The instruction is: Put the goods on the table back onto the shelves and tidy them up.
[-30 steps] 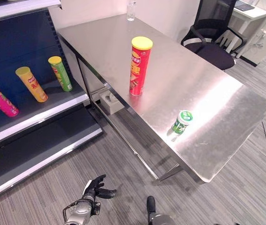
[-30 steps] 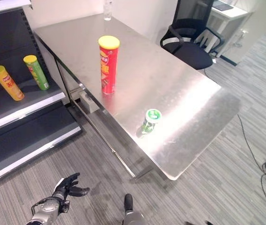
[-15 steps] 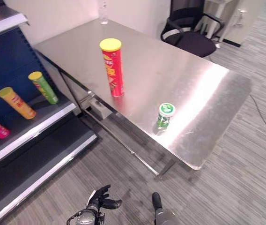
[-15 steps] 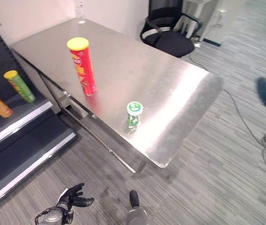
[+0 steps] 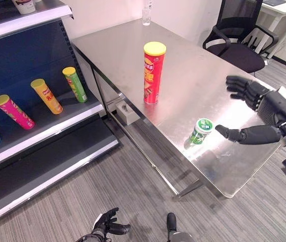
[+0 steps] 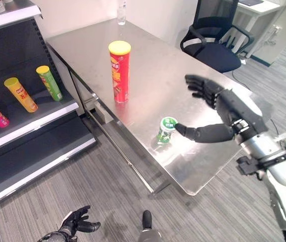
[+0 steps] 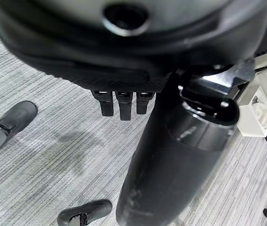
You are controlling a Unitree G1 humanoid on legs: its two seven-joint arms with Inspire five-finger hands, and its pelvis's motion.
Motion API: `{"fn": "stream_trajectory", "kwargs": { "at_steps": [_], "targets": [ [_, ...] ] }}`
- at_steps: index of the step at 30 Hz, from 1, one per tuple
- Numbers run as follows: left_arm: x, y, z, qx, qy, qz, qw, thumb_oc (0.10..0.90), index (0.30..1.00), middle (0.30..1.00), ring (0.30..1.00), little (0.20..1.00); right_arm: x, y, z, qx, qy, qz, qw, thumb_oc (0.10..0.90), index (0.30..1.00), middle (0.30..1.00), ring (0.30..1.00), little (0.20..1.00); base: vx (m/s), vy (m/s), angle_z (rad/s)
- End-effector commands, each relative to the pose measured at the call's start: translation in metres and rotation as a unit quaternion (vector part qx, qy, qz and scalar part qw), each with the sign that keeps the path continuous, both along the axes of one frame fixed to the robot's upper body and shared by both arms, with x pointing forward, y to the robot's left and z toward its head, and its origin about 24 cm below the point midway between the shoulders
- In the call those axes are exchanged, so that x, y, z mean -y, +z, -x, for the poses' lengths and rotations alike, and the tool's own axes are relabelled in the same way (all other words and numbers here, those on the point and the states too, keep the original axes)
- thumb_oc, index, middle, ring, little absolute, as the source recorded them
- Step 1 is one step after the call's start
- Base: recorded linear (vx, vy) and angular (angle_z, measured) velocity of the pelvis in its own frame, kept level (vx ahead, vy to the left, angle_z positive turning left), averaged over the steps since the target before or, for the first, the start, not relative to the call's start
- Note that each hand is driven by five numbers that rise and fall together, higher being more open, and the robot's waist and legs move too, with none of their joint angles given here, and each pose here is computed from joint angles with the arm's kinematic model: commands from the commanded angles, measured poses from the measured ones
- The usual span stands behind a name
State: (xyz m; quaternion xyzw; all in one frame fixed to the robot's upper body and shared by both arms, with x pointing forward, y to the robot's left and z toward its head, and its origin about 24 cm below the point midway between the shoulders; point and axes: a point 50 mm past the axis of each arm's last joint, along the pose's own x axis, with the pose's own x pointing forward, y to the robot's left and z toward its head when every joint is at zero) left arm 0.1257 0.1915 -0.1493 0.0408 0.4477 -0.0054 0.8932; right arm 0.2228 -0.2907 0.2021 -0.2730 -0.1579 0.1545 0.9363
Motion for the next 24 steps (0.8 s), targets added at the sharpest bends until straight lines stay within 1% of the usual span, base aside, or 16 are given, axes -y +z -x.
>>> {"fn": "stream_trajectory", "kwargs": {
  "at_steps": [1, 2, 7, 8, 24],
  "targets": [
    [-0.018, 0.013, -0.025, 0.051, -0.002, -0.020, 0.999, 0.800, 0.900, 0.900, 0.900, 0.900, -0.006, 0.030, 0.002, 0.062, 0.032, 0.006, 0.998, 0.800, 0.900, 0.900, 0.900, 0.900, 0.02, -0.036, 0.10],
    [-0.018, 0.012, -0.023, 0.048, 0.001, -0.020, 0.999, 0.800, 0.900, 0.900, 0.900, 0.900, -0.004, 0.022, 0.000, 0.051, 0.025, -0.005, 0.998, 0.800, 0.900, 0.900, 0.900, 0.900, 0.01, -0.027, 0.08],
    [-0.020, 0.012, -0.022, 0.046, 0.007, -0.021, 0.999, 0.800, 0.900, 0.900, 0.900, 0.900, -0.001, 0.008, -0.003, 0.026, 0.010, -0.004, 1.000, 0.800, 0.900, 0.900, 0.900, 0.900, 0.01, -0.014, 0.01],
    [-0.020, 0.011, -0.021, 0.043, 0.008, -0.020, 0.999, 0.800, 0.900, 0.900, 0.900, 0.900, 0.003, 0.003, -0.004, 0.021, -0.005, -0.005, 1.000, 0.800, 0.900, 0.900, 0.900, 0.900, 0.00, 0.000, 0.00],
    [-0.021, 0.010, -0.017, 0.038, 0.001, -0.027, 0.999, 0.800, 0.900, 0.900, 0.900, 0.900, 0.018, -0.017, -0.018, 0.047, -0.100, -0.052, 0.992, 0.800, 0.900, 0.900, 0.900, 0.900, 0.03, -0.024, 0.05]
  ]
}}
